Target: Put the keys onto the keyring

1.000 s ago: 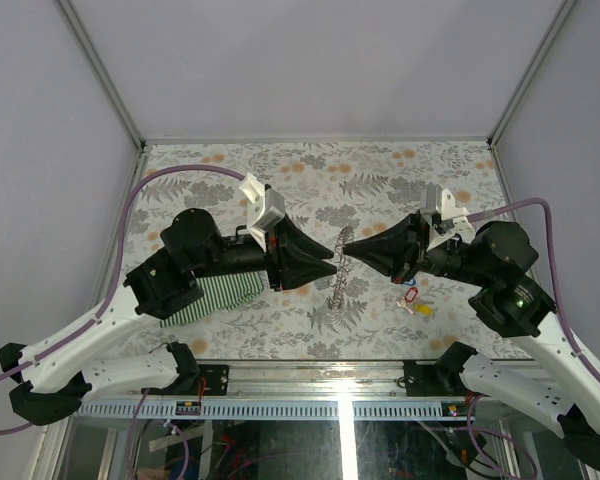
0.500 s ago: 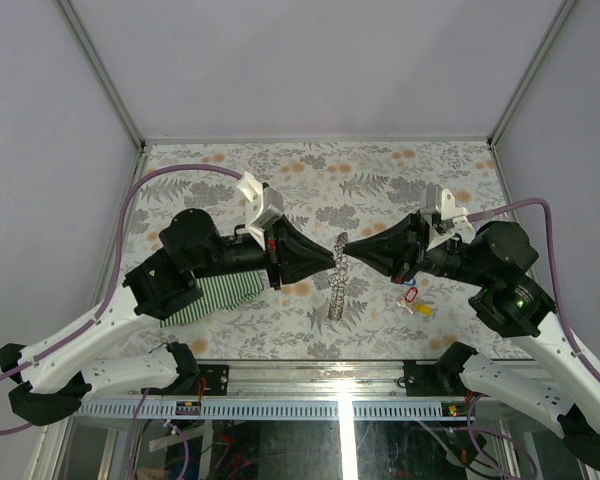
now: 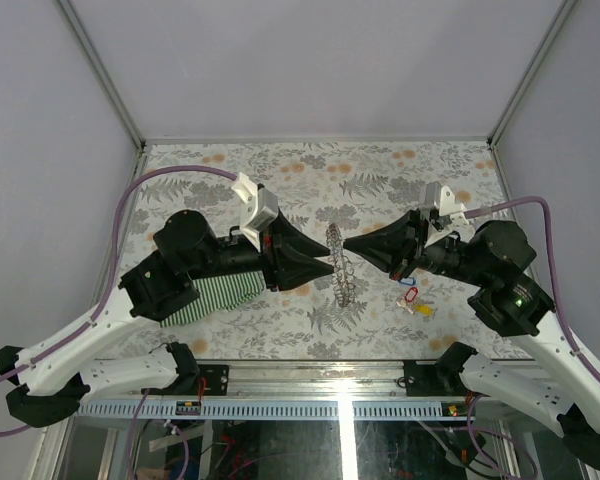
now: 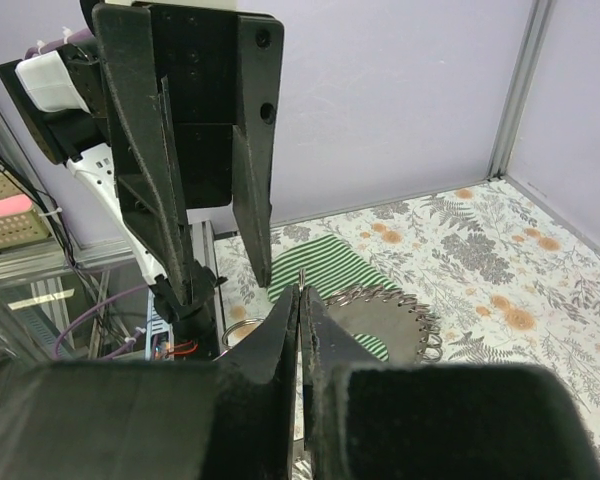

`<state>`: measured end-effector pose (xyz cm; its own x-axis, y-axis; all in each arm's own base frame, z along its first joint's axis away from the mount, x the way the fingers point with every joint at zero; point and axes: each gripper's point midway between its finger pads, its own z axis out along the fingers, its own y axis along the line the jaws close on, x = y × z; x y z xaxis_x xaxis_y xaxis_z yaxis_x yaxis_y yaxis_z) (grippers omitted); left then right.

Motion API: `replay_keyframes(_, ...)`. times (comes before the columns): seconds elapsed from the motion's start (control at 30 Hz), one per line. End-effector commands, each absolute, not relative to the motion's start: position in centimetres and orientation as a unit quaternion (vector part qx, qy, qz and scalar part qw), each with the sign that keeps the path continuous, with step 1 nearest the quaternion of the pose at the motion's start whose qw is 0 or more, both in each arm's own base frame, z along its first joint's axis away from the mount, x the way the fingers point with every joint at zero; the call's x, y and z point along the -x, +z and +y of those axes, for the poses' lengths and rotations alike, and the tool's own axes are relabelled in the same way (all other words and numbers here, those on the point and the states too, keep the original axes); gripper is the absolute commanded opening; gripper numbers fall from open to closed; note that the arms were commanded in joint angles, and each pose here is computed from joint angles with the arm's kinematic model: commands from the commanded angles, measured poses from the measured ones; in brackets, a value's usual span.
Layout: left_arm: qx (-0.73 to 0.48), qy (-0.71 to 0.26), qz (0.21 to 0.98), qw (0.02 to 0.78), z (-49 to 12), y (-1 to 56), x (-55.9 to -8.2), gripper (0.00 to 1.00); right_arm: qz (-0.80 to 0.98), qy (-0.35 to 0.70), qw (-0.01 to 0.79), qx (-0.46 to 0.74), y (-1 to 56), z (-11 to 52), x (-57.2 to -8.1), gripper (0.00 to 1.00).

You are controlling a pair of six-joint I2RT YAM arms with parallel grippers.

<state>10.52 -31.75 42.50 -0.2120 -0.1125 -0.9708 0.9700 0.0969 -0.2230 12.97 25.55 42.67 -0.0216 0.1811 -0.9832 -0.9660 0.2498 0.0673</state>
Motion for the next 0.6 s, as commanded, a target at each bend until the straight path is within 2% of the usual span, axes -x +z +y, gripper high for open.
replay_keyframes(0.0, -0.369, -0.542, 0.531, 0.537, -30.7, 45.7, -10.8, 0.38, 0.465, 0.484, 0.638, 0.376, 46.4, 24.7, -12.0, 0.00)
replay_keyframes(0.13, -0.335, -0.482, 0.571, 0.574, -29.3, 45.7, -13.4, 0.44, 0.460, 0.472, 0.648, 0.382, 46.3, 24.7, -12.4, 0.00)
replay_keyframes(0.23, -0.299, -0.429, 0.600, 0.606, -27.6, 46.1, -15.5, 0.45, 0.458, 0.466, 0.648, 0.391, 46.3, 25.1, -12.7, 0.00)
replay_keyframes(0.3, -0.284, -0.397, 0.612, 0.622, -26.6, 46.0, -16.5, 0.41, 0.454, 0.459, 0.649, 0.402, 46.1, 25.4, -13.0, 0.00)
replay_keyframes(0.43, -0.303, -0.368, 0.608, 0.635, -25.4, 45.7, -16.4, 0.41, 0.446, 0.430, 0.659, 0.427, 45.3, 25.6, -13.5, 0.00)
replay_keyframes(0.57, -0.344, -0.361, 0.597, 0.628, -25.2, 44.9, -15.4, 0.50, 0.413, 0.409, 0.673, 0.458, 44.5, 25.7, -13.2, 0.00)
